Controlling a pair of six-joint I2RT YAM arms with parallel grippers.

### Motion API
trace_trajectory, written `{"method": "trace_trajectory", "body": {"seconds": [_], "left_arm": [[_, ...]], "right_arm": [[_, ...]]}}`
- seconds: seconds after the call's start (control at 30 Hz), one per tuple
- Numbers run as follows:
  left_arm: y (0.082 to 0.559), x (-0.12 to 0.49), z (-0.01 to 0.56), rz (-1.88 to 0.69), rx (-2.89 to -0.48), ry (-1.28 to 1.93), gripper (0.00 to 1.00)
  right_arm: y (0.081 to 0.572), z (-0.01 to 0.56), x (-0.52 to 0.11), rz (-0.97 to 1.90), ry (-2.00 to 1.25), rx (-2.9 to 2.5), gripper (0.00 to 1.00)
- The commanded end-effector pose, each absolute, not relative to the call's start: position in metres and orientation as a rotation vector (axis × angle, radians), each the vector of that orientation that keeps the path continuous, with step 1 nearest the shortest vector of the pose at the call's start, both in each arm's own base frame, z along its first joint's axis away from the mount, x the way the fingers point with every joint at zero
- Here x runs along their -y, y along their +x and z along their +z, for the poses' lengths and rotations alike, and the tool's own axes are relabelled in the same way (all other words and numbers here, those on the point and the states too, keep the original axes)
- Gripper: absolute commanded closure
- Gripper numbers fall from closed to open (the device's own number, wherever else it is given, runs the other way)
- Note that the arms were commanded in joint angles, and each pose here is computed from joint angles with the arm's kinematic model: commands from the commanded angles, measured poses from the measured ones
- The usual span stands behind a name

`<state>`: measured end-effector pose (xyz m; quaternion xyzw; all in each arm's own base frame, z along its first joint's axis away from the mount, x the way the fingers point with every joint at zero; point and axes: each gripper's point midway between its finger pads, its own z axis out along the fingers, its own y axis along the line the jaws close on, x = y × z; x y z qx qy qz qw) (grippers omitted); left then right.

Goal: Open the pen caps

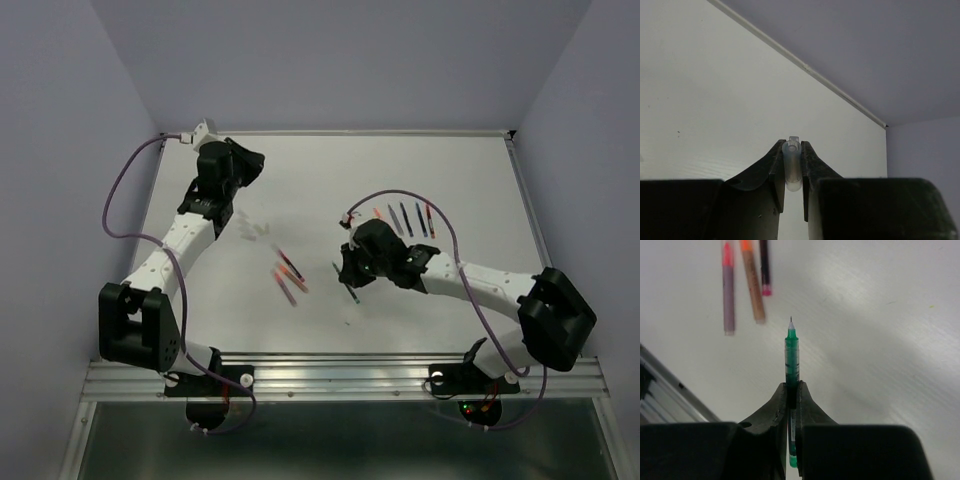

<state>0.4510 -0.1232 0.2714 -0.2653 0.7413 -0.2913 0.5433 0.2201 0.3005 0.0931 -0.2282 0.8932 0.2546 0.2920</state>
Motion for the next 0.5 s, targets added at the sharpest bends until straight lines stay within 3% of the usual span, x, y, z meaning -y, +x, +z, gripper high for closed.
{"method": "trace_trajectory", "body": {"seconds": [0.0,0.23,0.47], "left_arm": [[0.435,0.12,0.238,-0.62,-1.86,-0.604,1.0],[0.388,0.104,0.166,-0.517,-2.018,-0.661,1.0],[0.356,0.082,0.11,-0.355,-2.146,-0.737,1.0]], "right_arm": [[0.291,0.113,-0.271,0.452,-0.366,-2.298,0.99],[0.366,0.094,-0.235,0.168,-0.285,-2.304,0.99],[0.402,0.068,-0.217,0.074,-0.233,-2.349,0.93]]}}
